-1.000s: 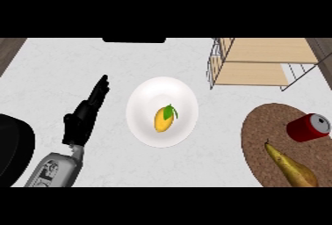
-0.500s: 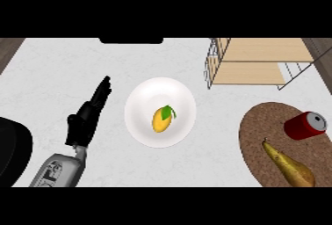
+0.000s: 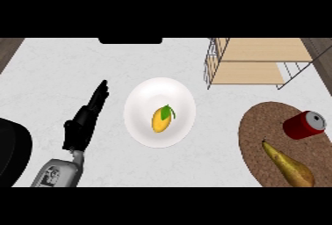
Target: Pick the can from the placemat and place it in the tiered shelf
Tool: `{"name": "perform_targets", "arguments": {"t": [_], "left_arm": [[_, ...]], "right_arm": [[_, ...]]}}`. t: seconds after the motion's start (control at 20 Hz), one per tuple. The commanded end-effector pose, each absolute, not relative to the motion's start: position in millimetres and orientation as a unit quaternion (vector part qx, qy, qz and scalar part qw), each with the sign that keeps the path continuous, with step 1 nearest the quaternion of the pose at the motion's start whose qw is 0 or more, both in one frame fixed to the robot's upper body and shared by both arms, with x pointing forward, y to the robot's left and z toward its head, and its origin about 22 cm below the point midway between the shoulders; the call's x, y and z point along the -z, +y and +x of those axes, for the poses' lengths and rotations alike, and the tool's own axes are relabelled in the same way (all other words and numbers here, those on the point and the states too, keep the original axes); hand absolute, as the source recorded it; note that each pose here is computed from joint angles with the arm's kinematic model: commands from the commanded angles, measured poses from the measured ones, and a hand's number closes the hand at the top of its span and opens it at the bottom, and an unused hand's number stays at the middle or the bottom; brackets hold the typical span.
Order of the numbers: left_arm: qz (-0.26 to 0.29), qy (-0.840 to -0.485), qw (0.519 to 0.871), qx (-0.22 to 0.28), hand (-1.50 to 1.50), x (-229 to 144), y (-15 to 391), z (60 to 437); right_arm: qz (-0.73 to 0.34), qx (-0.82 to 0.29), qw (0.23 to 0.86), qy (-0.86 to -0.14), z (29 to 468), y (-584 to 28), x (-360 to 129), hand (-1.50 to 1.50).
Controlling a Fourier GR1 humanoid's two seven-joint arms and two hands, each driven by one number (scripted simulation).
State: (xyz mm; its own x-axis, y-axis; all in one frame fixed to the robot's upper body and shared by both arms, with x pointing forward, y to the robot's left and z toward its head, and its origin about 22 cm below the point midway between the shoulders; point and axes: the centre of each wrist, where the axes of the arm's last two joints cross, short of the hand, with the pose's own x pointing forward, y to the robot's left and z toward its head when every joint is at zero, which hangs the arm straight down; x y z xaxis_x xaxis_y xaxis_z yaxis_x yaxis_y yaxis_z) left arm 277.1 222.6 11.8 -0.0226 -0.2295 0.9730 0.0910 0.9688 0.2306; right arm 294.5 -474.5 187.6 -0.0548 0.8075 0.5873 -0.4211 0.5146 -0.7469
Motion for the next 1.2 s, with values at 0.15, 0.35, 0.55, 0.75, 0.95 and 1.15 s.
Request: {"name": "perform_targets", "arguments": {"t": [0.15, 0.35, 0.55, 0.75, 0.95, 1.15], "left_arm": [[0.054, -0.703, 0.7, 0.115, 0.0, -3, 216, 273], [0.053, -0.705, 0.696, 0.122, 0.0, -15, 229, 293], [0.046, -0.705, 0.699, 0.112, 0.0, -21, 217, 272], [0.056, -0.71, 0.693, 0.118, 0.0, -31, 217, 272], [0.049, -0.707, 0.695, 0.12, 0.0, -12, 228, 284], [0.054, -0.704, 0.698, 0.116, 0.0, -12, 236, 279]], "right_arm": [[-0.192, -0.456, 0.663, -0.561, 279, -466, -191, -1.5], [-0.192, -0.456, 0.669, -0.555, 275, -456, -175, -1.5], [-0.186, -0.447, 0.675, -0.558, 276, -443, -158, -1.5], [-0.196, -0.455, 0.675, -0.547, 279, -434, -175, -1.5], [-0.197, -0.455, 0.678, -0.542, 275, -458, -150, -1.5], [-0.201, -0.459, 0.682, -0.533, 279, -424, -137, -1.5]]}}
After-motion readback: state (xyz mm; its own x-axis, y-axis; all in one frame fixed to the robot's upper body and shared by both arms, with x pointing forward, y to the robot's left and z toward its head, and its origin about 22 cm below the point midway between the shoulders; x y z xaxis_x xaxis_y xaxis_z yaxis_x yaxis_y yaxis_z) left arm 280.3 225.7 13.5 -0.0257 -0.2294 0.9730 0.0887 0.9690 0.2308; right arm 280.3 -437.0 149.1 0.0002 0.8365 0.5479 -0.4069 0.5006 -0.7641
